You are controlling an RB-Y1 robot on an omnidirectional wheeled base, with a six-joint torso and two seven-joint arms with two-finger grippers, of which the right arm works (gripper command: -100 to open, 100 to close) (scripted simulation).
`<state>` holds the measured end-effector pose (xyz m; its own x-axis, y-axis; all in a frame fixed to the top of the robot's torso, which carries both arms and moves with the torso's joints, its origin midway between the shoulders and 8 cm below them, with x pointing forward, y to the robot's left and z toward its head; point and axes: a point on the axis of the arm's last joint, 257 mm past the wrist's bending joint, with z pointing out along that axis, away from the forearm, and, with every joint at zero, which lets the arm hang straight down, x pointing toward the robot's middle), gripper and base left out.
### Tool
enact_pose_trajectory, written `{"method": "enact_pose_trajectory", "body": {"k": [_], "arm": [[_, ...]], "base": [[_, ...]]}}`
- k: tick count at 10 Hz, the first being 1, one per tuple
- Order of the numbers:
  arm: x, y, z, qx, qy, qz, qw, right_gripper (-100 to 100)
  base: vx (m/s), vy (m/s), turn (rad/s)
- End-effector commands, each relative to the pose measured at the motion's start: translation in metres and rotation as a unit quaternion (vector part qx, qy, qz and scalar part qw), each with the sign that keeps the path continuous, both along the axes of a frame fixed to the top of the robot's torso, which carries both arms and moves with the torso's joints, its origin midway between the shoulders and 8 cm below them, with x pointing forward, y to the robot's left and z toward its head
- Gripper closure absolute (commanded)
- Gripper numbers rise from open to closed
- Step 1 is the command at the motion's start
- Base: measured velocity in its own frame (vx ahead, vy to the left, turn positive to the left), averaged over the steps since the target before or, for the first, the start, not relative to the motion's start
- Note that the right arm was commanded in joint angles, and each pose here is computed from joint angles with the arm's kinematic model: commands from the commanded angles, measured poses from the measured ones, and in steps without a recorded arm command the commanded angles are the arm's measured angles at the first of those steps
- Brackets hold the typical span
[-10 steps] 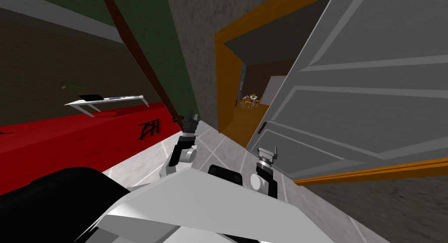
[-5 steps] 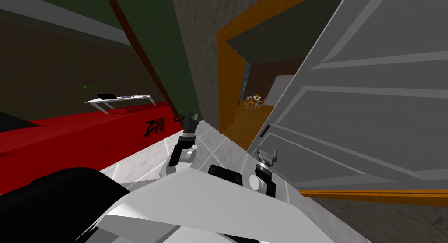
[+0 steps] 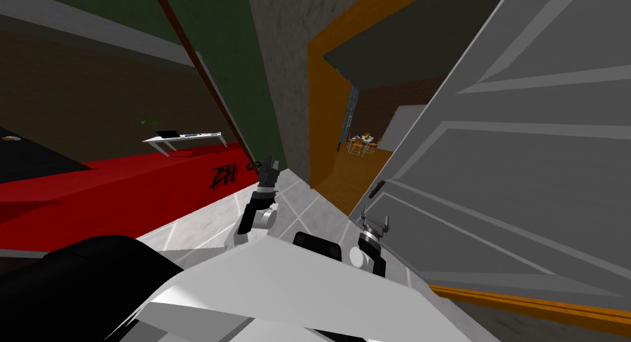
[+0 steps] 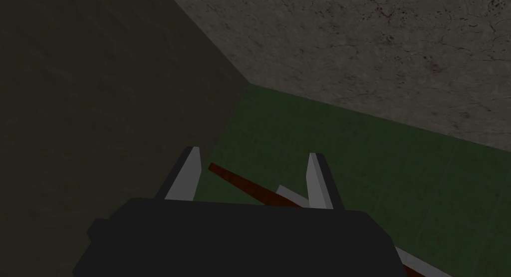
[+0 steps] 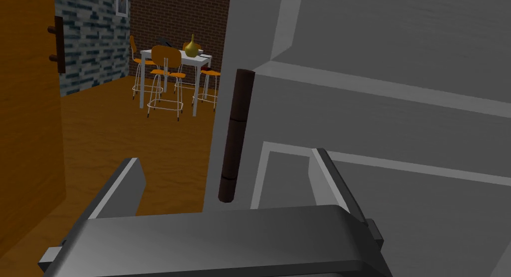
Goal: Push the door open
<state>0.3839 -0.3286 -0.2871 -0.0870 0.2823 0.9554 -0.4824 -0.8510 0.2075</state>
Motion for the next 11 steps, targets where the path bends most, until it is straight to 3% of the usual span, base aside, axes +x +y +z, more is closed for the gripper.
{"method": "enact_pose_trajectory", "body": {"k": [1,7,11], "arm": [[-0.005,-0.006,-0.015,0.024,0.003,-0.012,0.9996,-100],[-0.021,-0.018,-0.05,0.076,0.014,-0.042,0.9961,-100],[-0.038,-0.029,-0.082,0.118,0.023,-0.075,0.99,-100]], "base": [[0.103,-0.08,0.171],[0.081,-0.079,0.105],[0.096,-0.114,0.145]]}}
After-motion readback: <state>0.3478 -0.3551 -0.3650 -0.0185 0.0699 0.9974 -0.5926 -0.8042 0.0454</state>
